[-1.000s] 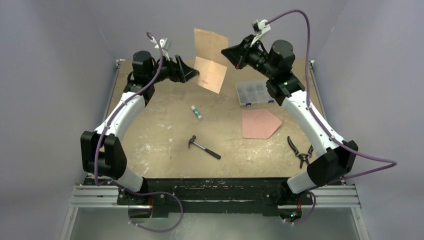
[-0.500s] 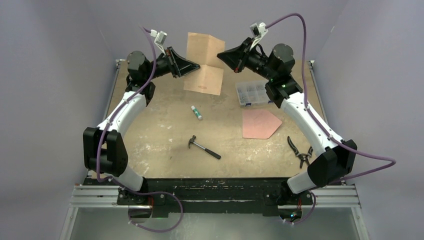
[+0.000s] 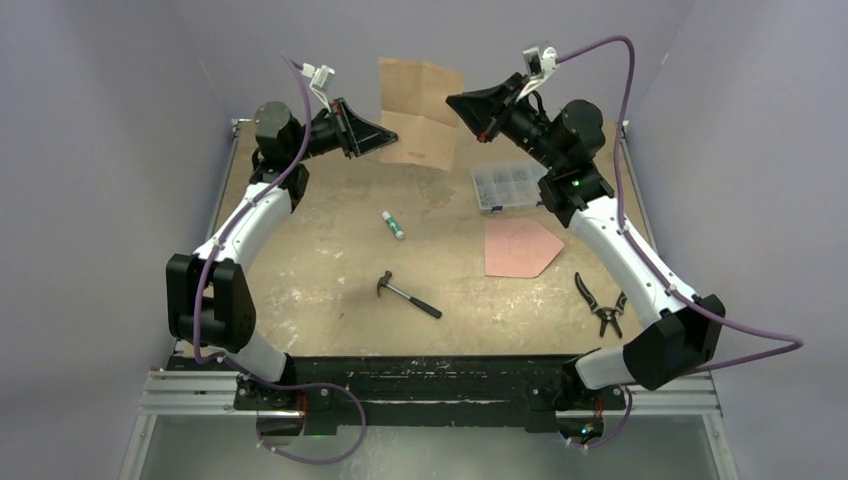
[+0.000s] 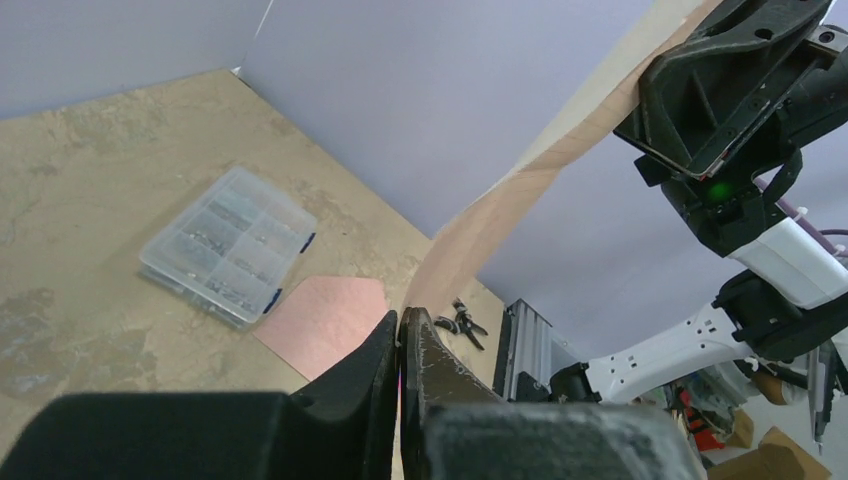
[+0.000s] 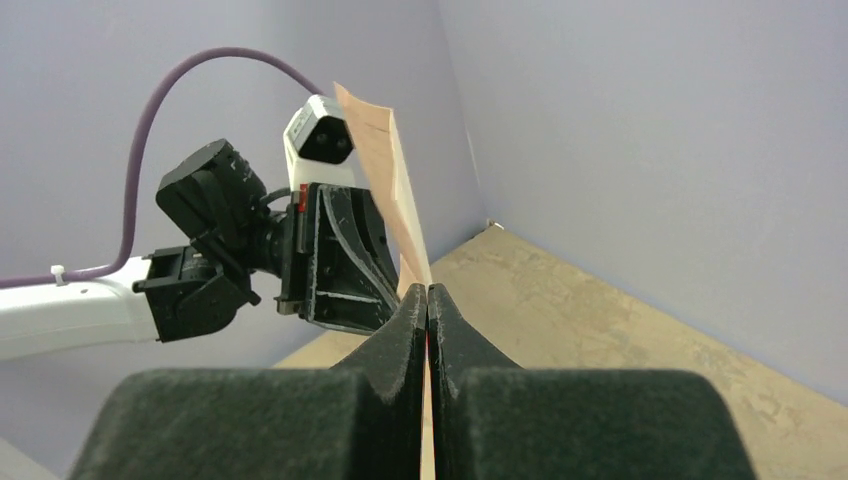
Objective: Place the letter into the envelope and seal it
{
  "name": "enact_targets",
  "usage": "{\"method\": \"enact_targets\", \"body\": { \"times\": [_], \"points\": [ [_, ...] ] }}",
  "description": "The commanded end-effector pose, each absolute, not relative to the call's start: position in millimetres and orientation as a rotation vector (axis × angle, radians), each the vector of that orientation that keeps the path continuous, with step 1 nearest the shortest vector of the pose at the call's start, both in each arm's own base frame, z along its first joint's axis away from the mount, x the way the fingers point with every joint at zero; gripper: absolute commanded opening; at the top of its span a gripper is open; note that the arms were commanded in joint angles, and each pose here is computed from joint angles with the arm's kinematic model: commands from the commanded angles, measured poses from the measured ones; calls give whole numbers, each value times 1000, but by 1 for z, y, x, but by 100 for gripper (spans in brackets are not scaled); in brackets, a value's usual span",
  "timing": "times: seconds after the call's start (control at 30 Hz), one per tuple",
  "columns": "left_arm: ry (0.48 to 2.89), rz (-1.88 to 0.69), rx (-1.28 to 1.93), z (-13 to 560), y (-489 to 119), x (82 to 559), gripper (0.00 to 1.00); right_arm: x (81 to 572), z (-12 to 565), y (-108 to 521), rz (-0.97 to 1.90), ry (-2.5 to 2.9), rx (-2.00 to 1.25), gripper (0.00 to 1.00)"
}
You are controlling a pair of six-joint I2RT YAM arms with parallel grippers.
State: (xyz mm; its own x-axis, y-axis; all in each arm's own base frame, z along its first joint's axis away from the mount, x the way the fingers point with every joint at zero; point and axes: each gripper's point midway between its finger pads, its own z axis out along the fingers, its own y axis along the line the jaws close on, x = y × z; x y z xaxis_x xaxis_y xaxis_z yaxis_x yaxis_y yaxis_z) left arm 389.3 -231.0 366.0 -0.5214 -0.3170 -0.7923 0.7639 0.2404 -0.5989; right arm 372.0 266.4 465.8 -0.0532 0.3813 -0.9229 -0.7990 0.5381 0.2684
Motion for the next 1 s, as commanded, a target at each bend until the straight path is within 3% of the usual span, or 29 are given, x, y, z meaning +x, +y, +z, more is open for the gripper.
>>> {"method": "enact_targets", "body": {
  "times": [0.0, 0.07, 0.1, 0.13, 0.23, 0.3, 0.53, 0.7, 0.97],
  "points": [
    [1537, -1440, 435, 373, -227, 392, 0, 363, 482, 270, 1042, 1211, -460, 3],
    [1534, -1436, 424, 375, -227, 395, 0, 359, 476, 274, 1061, 1216, -496, 8],
    [1533, -1428, 413, 376, -227, 397, 0, 355, 473, 277, 1079, 1215, -527, 16],
    [1537, -1418, 403, 376, -226, 400, 0, 351, 470, 280, 1093, 1217, -553, 25],
    [1572, -1376, 386, 372, -224, 409, 0, 342, 467, 282, 1093, 1192, -626, 64],
    [1598, -1346, 369, 368, -222, 416, 0, 336, 467, 283, 1089, 1169, -666, 76],
    [1582, -1371, 319, 373, -223, 426, 0, 332, 444, 294, 1134, 1269, -791, 75],
    [1582, -1351, 380, 370, -224, 420, 0, 386, 446, 273, 969, 1422, -467, 74],
    [1555, -1343, 502, 388, -226, 402, 0, 428, 411, 261, 973, 1626, -110, 85]
  ]
}}
